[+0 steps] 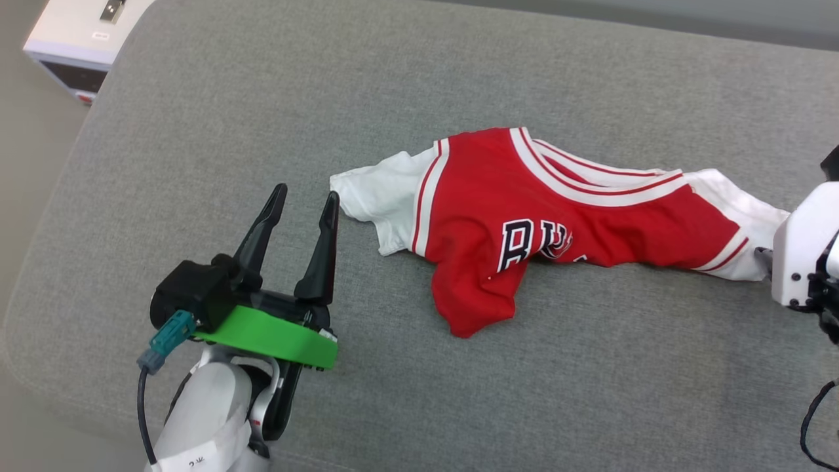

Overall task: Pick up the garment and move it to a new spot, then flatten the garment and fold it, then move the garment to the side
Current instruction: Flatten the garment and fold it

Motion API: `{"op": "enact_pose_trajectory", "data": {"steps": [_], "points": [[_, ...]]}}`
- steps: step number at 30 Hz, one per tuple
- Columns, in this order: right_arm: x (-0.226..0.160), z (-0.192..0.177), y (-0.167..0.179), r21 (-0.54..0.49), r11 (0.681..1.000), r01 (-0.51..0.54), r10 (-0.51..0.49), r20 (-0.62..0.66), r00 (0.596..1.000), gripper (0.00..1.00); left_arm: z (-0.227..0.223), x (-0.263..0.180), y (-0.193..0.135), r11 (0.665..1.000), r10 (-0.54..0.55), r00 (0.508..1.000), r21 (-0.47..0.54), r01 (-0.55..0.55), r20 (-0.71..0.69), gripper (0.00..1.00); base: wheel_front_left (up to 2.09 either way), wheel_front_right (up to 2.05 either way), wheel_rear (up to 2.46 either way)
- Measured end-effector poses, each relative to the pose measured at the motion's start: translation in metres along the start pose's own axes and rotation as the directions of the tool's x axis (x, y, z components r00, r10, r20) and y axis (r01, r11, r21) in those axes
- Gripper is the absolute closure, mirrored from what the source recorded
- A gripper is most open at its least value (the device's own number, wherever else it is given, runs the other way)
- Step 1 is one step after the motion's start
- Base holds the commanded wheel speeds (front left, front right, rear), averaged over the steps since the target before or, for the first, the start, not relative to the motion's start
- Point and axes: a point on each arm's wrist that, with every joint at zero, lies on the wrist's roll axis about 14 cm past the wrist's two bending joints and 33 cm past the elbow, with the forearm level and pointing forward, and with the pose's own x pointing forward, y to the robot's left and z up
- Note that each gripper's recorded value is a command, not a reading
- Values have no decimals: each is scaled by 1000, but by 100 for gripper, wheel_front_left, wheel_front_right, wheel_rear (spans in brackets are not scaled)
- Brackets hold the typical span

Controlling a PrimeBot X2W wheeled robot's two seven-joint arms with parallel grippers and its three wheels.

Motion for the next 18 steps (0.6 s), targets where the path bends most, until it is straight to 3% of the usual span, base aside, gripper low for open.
{"op": "enact_pose_trajectory", "data": {"steps": [15,16,17,18], "points": [[44,1,8,-63,998,7,-12,-93,996,0,-10,-1,18,998,56,998,12,-56,-30,0,0,0,0],[45,-1,8,-63,998,5,-11,-98,995,55,-9,-1,18,998,57,998,13,-57,-30,0,0,0,0],[46,-2,9,-64,998,4,-10,-103,995,74,-9,0,19,998,57,998,13,-57,-28,0,0,0,0],[45,-2,9,-66,998,3,-10,-100,995,100,-8,0,19,998,56,998,13,-56,-26,0,0,0,0]]}}
